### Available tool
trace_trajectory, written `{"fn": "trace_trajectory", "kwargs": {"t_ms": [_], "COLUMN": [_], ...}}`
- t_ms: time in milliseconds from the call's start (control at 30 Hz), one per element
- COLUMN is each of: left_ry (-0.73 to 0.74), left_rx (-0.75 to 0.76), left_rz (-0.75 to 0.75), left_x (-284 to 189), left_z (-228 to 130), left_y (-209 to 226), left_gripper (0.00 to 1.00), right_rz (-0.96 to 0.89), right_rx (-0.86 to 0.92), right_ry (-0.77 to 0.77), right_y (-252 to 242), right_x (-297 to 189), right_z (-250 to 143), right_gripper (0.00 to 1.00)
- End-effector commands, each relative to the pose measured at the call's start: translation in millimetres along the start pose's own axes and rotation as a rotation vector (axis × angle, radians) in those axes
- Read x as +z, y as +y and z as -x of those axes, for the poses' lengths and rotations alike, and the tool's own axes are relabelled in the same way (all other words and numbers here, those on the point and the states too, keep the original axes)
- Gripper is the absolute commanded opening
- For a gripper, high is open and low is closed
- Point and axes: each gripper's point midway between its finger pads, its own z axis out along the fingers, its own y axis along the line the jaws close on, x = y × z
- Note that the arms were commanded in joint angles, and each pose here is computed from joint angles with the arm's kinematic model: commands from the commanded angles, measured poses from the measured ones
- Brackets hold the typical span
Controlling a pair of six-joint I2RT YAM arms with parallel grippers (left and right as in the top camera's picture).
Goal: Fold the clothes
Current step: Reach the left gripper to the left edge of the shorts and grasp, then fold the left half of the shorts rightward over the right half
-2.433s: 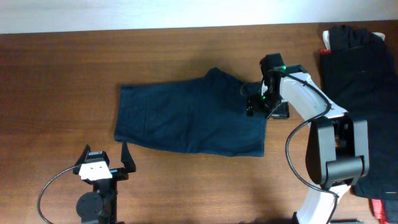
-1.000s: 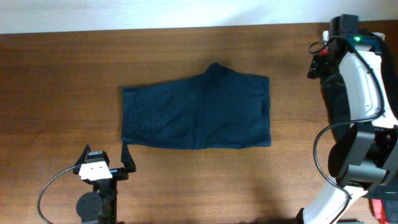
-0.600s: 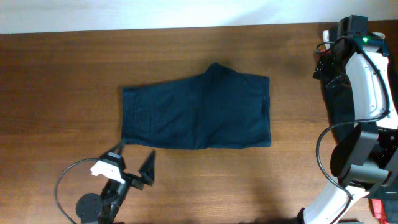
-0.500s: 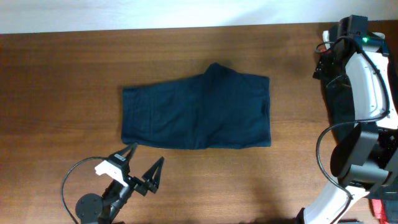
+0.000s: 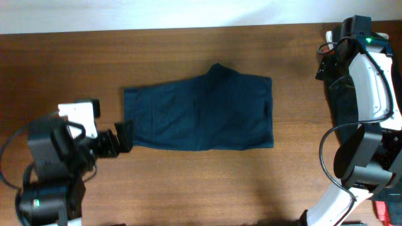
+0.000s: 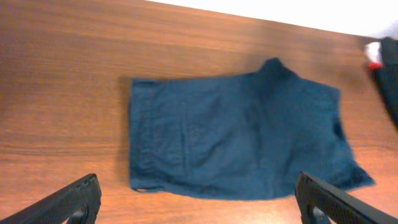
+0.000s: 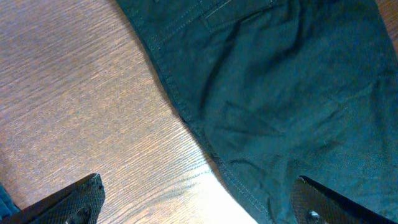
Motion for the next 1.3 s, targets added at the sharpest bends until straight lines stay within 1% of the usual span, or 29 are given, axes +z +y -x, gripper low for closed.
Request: {"fn": "trace_trajectory", "kwargs": {"t_ms": [0, 67, 100, 133, 167, 233, 300, 367, 433, 500, 600, 767, 833, 933, 967, 1000, 1033, 1067, 1100, 1167, 1233, 1267], "left_ry": [0.027, 0.059, 0.122, 0.224, 0.335, 0.497, 0.574, 0.604, 0.592, 0.548, 0.561, 0.599, 0.622, 0.66, 0.666, 0.67, 0.675, 0.682, 0.7, 0.757, 0.802, 0.816], "left_rx": [0.023, 0.014, 0.0, -0.019, -0.045, -0.084, -0.097, -0.026, -0.017, -0.004, -0.013, -0.072, -0.082, -0.105, -0.107, -0.104, -0.098, -0.09, -0.08, -0.074, -0.071, -0.06], "left_rz": [0.062, 0.082, 0.142, 0.191, 0.185, 0.183, 0.183, 0.091, 0.083, 0.083, 0.063, -0.078, -0.081, -0.106, -0.102, -0.093, -0.072, -0.046, -0.004, 0.154, 0.297, 0.344], "left_x": [24.5, 51.0, 68.3, 90.5, 117.2, 154.9, 183.8, 200.4, 210.7, 220.6, 233.9, 255.9, 261.1, 266.4, 267.1, 266.6, 266.0, 265.1, 262.6, 249.7, 230.8, 221.8], "left_z": [11.9, 14.5, 6.5, -9.9, -30.3, -65.6, -87.0, -97.8, -98.5, -90.7, -100.0, -122.6, -132.5, -147.1, -149.6, -150.5, -151.0, -152.2, -153.7, -150.5, -132.7, -120.1], "left_y": [18.2, 29.7, 45.7, 61.9, 69.6, 82.4, 92.8, 87.2, 89.5, 91.9, 93.0, 76.3, 78.0, 76.0, 77.0, 78.5, 82.0, 86.4, 93.3, 117.7, 140.5, 147.0], "left_gripper": [0.99, 0.99, 0.99, 0.99, 0.99, 0.99, 0.99, 0.99, 0.99, 0.99, 0.99, 0.99, 0.96, 0.61, 0.56, 0.46, 0.27, 0.16, 0.02, 0.01, 0.01, 0.01], "right_rz": [-0.006, -0.006, -0.006, -0.006, -0.006, -0.006, -0.006, -0.006, -0.006, -0.006, -0.006, -0.006, -0.006, -0.006, -0.006, -0.006, -0.006, -0.006, -0.006, -0.006, -0.006, -0.006], "right_rx": [0.016, 0.017, 0.017, 0.017, 0.017, 0.017, 0.017, 0.017, 0.017, 0.017, 0.017, 0.017, 0.017, 0.017, 0.016, 0.017, 0.017, 0.016, 0.016, 0.017, 0.017, 0.017], "right_ry": [-0.017, -0.017, -0.017, -0.017, -0.017, -0.017, -0.017, -0.017, -0.017, -0.017, -0.017, -0.017, -0.017, -0.017, -0.017, -0.017, -0.017, -0.017, -0.017, -0.017, -0.017, -0.017], "right_y": [-3.8, -3.9, -3.9, -3.9, -3.9, -3.8, -3.7, -3.9, -3.9, -3.9, -3.9, -3.9, -3.9, -3.9, -3.9, -3.9, -3.9, -3.8, -3.9, -3.9, -3.9, -3.9], "right_x": [-4.0, -4.2, -4.2, -4.2, -4.1, -4.1, -4.3, -4.2, -4.2, -4.1, -4.2, -4.1, -4.2, -4.2, -4.2, -4.2, -4.2, -4.1, -4.2, -4.2, -4.2, -4.2], "right_z": [5.4, 5.5, 5.5, 5.5, 5.4, 5.5, 5.5, 5.5, 5.5, 5.4, 5.5, 5.4, 5.5, 5.5, 5.5, 5.5, 5.5, 5.5, 5.5, 5.5, 5.5, 5.5], "right_gripper": [0.99, 0.99, 0.99, 0.99, 0.99, 0.99, 0.99, 0.99, 0.99, 0.99, 0.99, 0.99, 0.99, 0.99, 0.99, 0.99, 0.99, 0.99, 0.99, 0.99, 0.99, 0.99]}}
